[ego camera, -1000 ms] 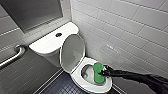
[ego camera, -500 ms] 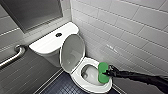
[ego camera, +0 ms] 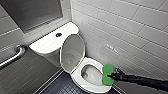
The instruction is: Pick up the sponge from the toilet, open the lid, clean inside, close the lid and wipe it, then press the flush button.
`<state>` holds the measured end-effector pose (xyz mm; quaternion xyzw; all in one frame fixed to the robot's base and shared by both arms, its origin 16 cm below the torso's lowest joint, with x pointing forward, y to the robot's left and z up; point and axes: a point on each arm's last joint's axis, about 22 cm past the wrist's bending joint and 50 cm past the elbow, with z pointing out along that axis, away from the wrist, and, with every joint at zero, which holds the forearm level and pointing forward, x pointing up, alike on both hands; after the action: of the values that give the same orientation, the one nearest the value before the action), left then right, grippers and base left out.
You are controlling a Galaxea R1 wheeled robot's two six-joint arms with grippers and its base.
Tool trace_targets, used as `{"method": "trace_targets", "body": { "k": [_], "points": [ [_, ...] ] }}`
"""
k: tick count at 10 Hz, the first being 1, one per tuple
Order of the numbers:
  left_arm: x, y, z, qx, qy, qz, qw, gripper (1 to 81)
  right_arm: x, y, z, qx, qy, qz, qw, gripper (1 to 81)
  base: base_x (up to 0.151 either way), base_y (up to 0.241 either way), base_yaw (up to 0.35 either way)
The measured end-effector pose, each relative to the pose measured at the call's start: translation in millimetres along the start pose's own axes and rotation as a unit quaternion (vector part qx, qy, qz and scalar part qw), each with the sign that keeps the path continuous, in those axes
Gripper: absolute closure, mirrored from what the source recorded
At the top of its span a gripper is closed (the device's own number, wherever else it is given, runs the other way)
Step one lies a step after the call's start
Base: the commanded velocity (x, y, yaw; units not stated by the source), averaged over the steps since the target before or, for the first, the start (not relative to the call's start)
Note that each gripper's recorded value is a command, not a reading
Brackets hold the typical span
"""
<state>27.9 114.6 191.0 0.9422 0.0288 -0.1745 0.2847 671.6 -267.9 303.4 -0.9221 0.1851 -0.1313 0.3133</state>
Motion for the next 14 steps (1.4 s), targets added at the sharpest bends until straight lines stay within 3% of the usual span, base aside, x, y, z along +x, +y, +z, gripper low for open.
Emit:
{"method": "trace_targets", "body": {
  "k": [7, 11, 14],
  "points": [
    [0, 0, 1, 0.001, 0.001, 0.001, 1.0000, 1.0, -60, 42, -47, 0.006, 0.009, 0.056, 0.9984, 81.1, 0.000, 0.000, 0.000],
    [1, 0, 1, 0.001, 0.001, 0.001, 1.0000, 1.0, -120, 45, -95, 0.012, -0.043, 0.078, 0.9960, 81.1, 0.000, 0.000, 0.000],
    [3, 0, 1, 0.001, 0.002, 0.002, 1.0000, 1.0, -134, 35, -151, 0.024, -0.042, 0.082, 0.9955, 81.1, 0.000, 0.000, 0.000]
  ]
}}
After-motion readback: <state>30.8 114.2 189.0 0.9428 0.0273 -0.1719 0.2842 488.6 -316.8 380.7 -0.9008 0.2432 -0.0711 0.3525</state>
